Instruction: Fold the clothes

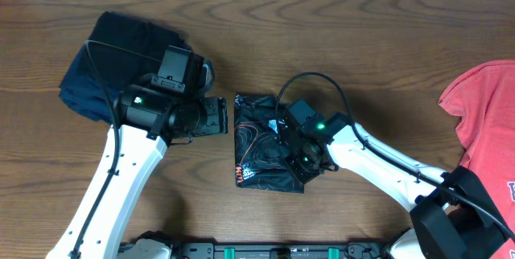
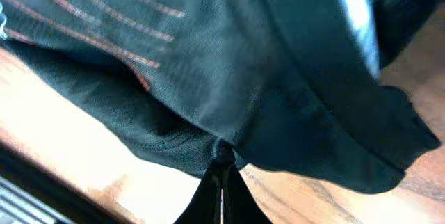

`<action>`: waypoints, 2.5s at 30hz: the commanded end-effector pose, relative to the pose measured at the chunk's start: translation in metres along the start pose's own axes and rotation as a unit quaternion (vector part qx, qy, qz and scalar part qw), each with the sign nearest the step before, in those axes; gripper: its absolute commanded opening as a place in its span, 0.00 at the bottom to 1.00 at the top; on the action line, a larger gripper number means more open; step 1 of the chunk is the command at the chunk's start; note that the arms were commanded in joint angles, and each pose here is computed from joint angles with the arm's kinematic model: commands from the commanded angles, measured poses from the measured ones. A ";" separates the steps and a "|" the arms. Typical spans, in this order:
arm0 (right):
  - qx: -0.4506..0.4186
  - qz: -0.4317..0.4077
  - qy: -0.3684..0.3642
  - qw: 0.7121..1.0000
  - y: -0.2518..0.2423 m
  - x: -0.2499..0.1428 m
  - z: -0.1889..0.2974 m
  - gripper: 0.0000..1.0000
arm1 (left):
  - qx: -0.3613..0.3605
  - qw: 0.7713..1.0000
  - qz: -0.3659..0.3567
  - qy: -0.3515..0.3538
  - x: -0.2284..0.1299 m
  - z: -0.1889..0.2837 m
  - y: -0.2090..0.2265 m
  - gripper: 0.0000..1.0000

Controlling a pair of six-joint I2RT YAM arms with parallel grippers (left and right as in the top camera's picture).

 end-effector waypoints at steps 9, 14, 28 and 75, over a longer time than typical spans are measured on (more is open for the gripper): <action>-0.065 -0.039 -0.033 0.997 -0.029 0.009 0.005 0.28 | 0.004 1.000 -0.006 -0.011 0.004 0.006 0.001 0.68; -0.066 -0.058 -0.030 0.996 -0.034 0.008 0.006 0.51 | 0.004 1.000 -0.006 -0.011 0.004 0.006 0.001 0.68; 0.117 -0.082 -0.122 0.982 -0.025 0.059 0.026 0.58 | 0.002 1.000 -0.007 -0.015 0.006 0.005 0.000 0.68; 0.057 -0.102 -0.272 0.955 -0.096 0.126 0.039 0.21 | 0.003 1.000 -0.014 -0.014 0.006 0.004 0.000 0.84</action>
Point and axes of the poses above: each gripper's point midway between its finger pads, its own z axis back along the fingers, its own y axis along the line the jaws close on, x = y × z, the point moved 2 cm from there along z, back along the fingers, and after that the axes turned 3 degrees about -z, right-handed, at the moved point
